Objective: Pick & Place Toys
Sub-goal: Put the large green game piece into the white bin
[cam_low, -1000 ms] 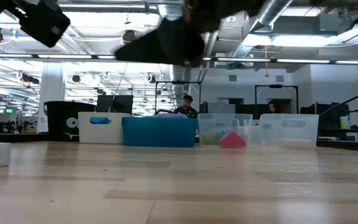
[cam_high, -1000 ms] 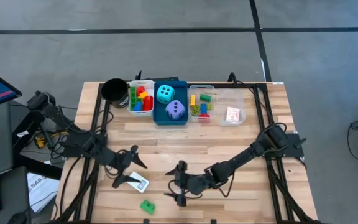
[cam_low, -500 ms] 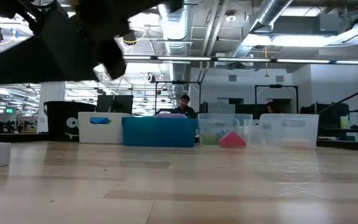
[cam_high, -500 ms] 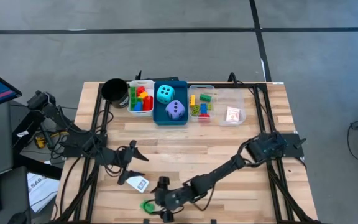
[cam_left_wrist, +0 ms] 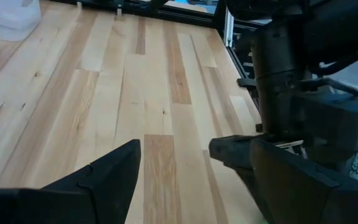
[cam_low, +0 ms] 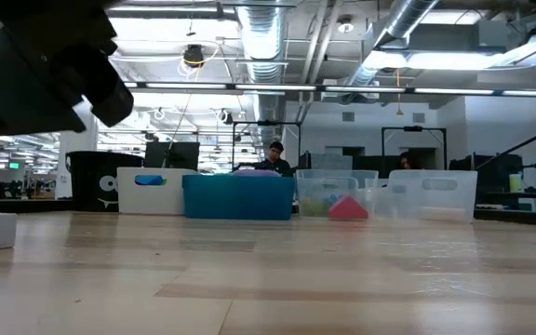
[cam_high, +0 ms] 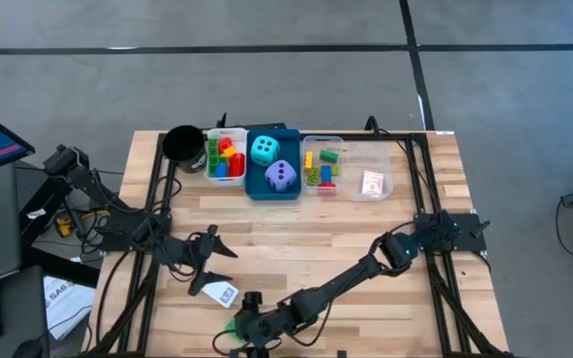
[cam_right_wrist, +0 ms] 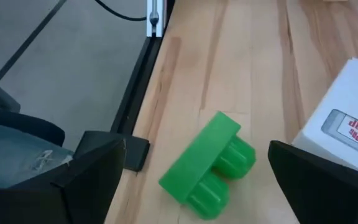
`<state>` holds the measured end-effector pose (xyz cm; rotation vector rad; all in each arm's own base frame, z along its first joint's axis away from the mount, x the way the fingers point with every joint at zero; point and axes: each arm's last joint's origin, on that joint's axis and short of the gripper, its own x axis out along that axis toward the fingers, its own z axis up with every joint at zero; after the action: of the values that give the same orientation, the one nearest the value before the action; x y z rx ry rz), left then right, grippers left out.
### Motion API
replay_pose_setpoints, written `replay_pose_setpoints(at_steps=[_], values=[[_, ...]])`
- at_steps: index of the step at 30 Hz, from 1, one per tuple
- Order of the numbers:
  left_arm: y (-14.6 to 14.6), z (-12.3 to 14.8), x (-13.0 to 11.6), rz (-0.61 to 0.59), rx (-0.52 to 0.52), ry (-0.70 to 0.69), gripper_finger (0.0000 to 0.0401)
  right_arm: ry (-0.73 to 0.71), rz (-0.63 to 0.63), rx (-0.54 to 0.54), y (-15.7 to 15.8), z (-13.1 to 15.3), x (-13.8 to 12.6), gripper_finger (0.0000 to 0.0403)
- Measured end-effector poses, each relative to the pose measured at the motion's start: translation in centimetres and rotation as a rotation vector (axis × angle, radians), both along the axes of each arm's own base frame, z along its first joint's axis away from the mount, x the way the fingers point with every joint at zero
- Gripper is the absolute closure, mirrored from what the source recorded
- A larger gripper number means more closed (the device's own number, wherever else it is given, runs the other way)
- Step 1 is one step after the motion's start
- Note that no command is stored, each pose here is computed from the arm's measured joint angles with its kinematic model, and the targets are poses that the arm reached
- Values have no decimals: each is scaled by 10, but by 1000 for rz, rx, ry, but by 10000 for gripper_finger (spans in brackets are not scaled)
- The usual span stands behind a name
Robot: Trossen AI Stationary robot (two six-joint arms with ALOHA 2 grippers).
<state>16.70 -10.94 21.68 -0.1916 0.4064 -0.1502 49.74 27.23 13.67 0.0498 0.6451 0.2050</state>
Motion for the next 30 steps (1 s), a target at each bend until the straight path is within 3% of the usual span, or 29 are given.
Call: replay_pose_setpoints(at_steps=[7,11,18,25,30], values=[[0,-1,0,0,4,5,107,5,1,36,0,1,1,15],[-1,-1,-1,-25,-4,15,107,31,-14,0,-3,-2,-1,15],[-12,-1,-7,-163,-107,56,108,31,-236,-261,-17,25,-14,15],[-32,-10,-5,-226,-100,62,118,32,-467,-534,-22,57,-44,15],[-54,-32,-1,-279,-70,101,125,67,-632,-629,-38,70,-63,15]])
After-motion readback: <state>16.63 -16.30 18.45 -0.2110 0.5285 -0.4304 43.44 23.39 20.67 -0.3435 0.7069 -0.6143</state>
